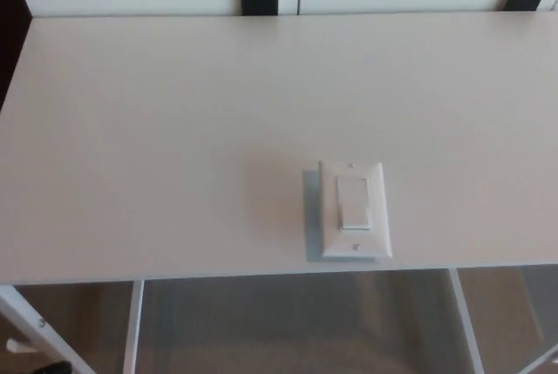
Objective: The robot walk towards a table in front and then clicks the light switch button using the right hand's index finger
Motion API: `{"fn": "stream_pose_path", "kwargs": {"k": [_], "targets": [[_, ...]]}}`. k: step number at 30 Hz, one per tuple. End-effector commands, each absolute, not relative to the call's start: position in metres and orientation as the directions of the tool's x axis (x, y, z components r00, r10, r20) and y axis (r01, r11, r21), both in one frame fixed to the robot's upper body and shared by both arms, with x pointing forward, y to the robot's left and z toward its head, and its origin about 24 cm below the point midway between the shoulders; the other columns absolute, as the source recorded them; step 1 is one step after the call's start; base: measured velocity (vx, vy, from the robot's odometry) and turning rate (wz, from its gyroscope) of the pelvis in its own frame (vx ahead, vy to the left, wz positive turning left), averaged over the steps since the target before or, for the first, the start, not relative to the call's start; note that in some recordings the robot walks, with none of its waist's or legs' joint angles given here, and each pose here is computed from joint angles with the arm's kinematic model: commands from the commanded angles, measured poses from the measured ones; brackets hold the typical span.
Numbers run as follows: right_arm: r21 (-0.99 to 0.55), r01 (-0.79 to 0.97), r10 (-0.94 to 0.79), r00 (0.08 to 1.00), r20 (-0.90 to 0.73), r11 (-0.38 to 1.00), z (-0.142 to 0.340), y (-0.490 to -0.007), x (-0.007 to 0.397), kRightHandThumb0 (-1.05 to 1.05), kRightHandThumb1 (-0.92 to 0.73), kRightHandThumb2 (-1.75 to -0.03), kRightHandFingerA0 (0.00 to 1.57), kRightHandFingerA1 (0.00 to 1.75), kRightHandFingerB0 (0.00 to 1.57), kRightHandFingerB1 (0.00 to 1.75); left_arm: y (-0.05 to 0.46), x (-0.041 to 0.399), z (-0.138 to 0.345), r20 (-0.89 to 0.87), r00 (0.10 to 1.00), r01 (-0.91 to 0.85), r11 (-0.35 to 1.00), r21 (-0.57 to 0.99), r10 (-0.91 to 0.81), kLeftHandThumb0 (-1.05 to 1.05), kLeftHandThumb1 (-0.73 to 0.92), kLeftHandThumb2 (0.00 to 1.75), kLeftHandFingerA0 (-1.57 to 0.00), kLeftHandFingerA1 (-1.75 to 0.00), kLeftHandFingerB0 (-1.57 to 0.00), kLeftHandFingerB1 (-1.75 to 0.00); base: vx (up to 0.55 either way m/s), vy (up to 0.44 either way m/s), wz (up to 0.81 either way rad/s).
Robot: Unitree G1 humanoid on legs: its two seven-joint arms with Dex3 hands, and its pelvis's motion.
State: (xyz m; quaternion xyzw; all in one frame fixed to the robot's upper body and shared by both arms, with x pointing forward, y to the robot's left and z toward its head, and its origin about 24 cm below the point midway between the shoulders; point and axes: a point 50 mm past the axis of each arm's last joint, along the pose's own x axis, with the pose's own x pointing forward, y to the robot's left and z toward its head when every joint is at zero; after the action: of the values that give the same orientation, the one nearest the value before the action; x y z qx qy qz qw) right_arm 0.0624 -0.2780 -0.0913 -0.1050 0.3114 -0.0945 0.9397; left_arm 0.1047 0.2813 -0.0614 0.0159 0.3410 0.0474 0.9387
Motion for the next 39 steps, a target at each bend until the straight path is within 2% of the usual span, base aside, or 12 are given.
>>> {"fn": "stream_pose_path", "kwargs": {"k": [1,9,10,16,17,20,21,23,24,34,35,39], "targets": [[-0.276,0.125,-0.264,0.790,-0.553,0.953,-0.091,-0.284,0.062,0.02,-0.46,-0.89,0.61,0.71,0.26,0.55,0.278,0.101,-0.064,-0.673,0.739,0.012,0.998,0.061,0.032,-0.28,0.78,0.61,-0.40,-0.44,-0.40,-0.42,-0.05,-0.038,-0.28],[-0.280,0.101,-0.247,0.795,-0.554,0.955,-0.088,-0.281,0.061,0.00,-0.46,-0.89,0.60,0.70,0.26,0.55,0.267,0.097,-0.063,-0.706,0.707,0.090,0.995,0.038,-0.038,-0.26,0.75,0.61,-0.42,-0.45,-0.38,-0.41,-0.04,-0.030,0.01],[-0.287,0.096,-0.247,0.794,-0.555,0.953,-0.088,-0.280,0.061,0.00,-0.61,-0.56,0.65,0.56,0.34,0.43,0.265,0.097,-0.063,-0.706,0.706,0.104,0.994,0.030,-0.052,-0.33,0.70,0.76,-0.36,-0.49,-0.35,-0.47,-0.07,0.081,-0.03],[-0.324,0.040,-0.221,0.808,-0.546,0.945,-0.089,-0.278,0.060,-0.03,-0.61,-0.56,0.65,0.55,0.35,0.43,0.265,0.096,-0.061,-0.712,0.700,0.109,0.994,0.028,-0.057,-0.27,0.75,0.62,-0.39,-0.43,-0.34,-0.39,-0.04,0.192,0.01],[-0.323,0.038,-0.219,0.808,-0.547,0.946,-0.089,-0.278,0.060,-0.03,-0.44,-0.88,0.58,0.69,0.27,0.54,0.265,0.097,-0.061,-0.714,0.698,0.109,0.994,0.028,-0.056,-0.27,0.76,0.62,-0.39,-0.43,-0.34,-0.39,-0.06,0.220,0.05],[-0.334,0.011,-0.201,0.819,-0.537,0.942,-0.084,-0.273,0.061,-0.06,-0.61,-0.56,0.65,0.55,0.35,0.43,0.265,0.098,-0.061,-0.713,0.699,0.106,0.994,0.029,-0.053,-0.27,0.77,0.62,-0.40,-0.43,-0.35,-0.39,0.00,0.092,0.08],[-0.333,0.008,-0.197,0.820,-0.538,0.943,-0.084,-0.272,0.061,-0.05,-0.44,-0.87,0.58,0.69,0.26,0.54,0.266,0.098,-0.061,-0.712,0.700,0.106,0.994,0.028,-0.055,-0.27,0.78,0.62,-0.40,-0.43,-0.35,-0.40,0.04,0.025,0.06],[-0.329,0.013,-0.199,0.818,-0.540,0.944,-0.085,-0.273,0.061,-0.08,-0.60,-0.56,0.64,0.54,0.35,0.43,0.266,0.099,-0.060,-0.710,0.702,0.113,0.993,0.024,-0.062,-0.27,0.78,0.62,-0.39,-0.43,-0.34,-0.39,0.02,-0.007,0.06],[-0.329,0.010,-0.197,0.819,-0.540,0.944,-0.085,-0.272,0.061,-0.06,-0.43,-0.87,0.55,0.66,0.27,0.54,0.266,0.099,-0.060,-0.707,0.704,0.115,0.993,0.023,-0.065,-0.34,0.72,0.77,-0.34,-0.49,-0.33,-0.47,0.04,-0.054,0.08],[-0.310,0.018,-0.159,0.886,-0.436,0.951,-0.079,-0.256,0.064,-0.08,-0.44,-0.87,0.57,0.67,0.28,0.56,0.269,0.103,-0.058,-0.711,0.702,0.099,0.994,0.045,-0.037,-0.34,0.71,0.76,-0.35,-0.48,-0.34,-0.46,0.00,-0.047,0.03],[-0.305,0.016,-0.149,0.897,-0.416,0.952,-0.077,-0.254,0.064,-0.13,-0.61,-0.57,0.63,0.52,0.36,0.47,0.270,0.103,-0.057,-0.709,0.704,0.097,0.994,0.046,-0.036,-0.27,0.77,0.62,-0.39,-0.44,-0.35,-0.39,0.00,0.000,0.00],[-0.296,0.020,-0.128,0.928,-0.349,0.955,-0.065,-0.242,0.057,-0.16,-0.60,-0.57,0.62,0.51,0.41,0.48,0.271,0.103,-0.057,-0.706,0.706,0.107,0.993,0.038,-0.049,-0.26,0.79,0.63,-0.37,-0.43,-0.34,-0.39,0.00,0.000,0.00]]}}
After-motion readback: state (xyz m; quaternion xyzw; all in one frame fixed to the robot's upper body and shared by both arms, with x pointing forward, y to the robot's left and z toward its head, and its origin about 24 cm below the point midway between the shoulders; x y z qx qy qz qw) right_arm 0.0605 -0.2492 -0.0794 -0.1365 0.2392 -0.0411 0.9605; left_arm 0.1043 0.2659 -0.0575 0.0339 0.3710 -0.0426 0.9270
